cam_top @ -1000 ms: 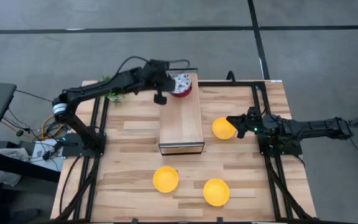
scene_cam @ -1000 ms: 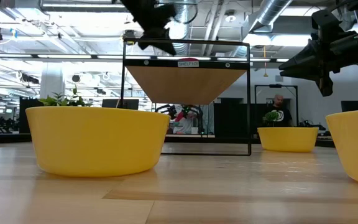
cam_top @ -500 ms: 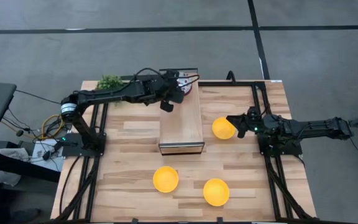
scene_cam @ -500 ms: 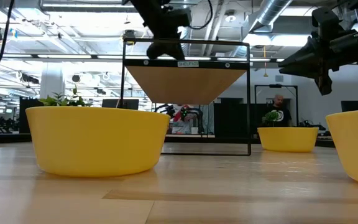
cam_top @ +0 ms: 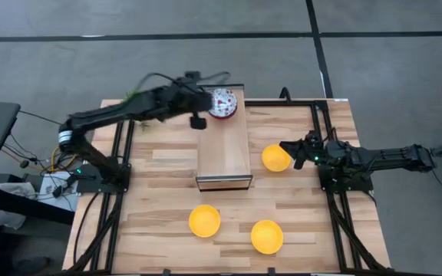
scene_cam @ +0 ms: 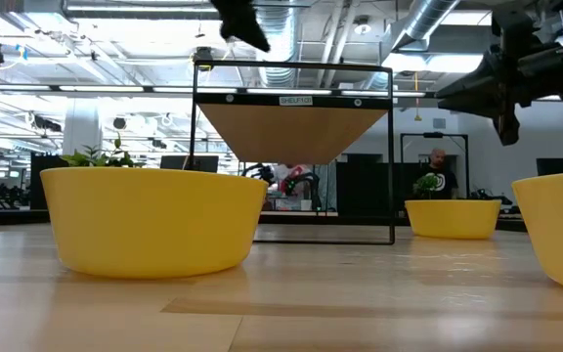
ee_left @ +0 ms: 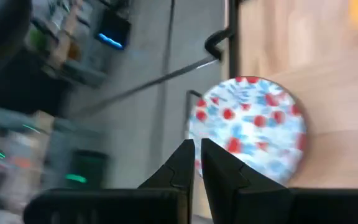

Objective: Pick & Place Mini bowls
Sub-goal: Put the top yellow bowl on the shelf

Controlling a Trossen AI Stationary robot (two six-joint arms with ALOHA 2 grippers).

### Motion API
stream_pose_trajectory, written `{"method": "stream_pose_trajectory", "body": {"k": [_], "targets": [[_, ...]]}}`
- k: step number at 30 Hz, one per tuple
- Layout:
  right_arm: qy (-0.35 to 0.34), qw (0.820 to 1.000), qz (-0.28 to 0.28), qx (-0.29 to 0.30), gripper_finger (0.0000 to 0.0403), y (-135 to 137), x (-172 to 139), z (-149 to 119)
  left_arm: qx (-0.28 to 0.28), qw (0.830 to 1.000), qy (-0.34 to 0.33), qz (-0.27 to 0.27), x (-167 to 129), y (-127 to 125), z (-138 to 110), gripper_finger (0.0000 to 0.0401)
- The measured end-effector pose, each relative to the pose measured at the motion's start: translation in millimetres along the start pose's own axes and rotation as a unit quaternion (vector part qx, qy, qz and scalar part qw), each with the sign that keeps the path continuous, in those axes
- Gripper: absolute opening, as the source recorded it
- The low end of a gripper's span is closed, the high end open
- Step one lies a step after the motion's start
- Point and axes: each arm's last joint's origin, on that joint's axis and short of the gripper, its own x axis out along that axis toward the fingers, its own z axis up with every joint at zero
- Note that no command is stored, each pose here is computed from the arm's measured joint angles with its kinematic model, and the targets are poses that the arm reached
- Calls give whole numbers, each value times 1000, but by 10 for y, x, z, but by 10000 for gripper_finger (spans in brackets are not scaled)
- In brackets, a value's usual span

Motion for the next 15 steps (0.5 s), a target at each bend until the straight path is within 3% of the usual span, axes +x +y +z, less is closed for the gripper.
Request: {"method": "stream_pose_trajectory", "body": {"k": [3, 8, 15], "targets": [[-7, 1000, 6, 4, 63, 12, 0, 15, -133, 985, -28, -103, -310, 87, -189, 26], [-27, 999, 20, 14, 63, 41, -2, 55, -290, 919, -73, -258, -768, -54, -498, 16], [-36, 999, 28, 19, 63, 56, -4, 75, -377, 869, -48, -317, -1105, -556, -1010, 10]]}}
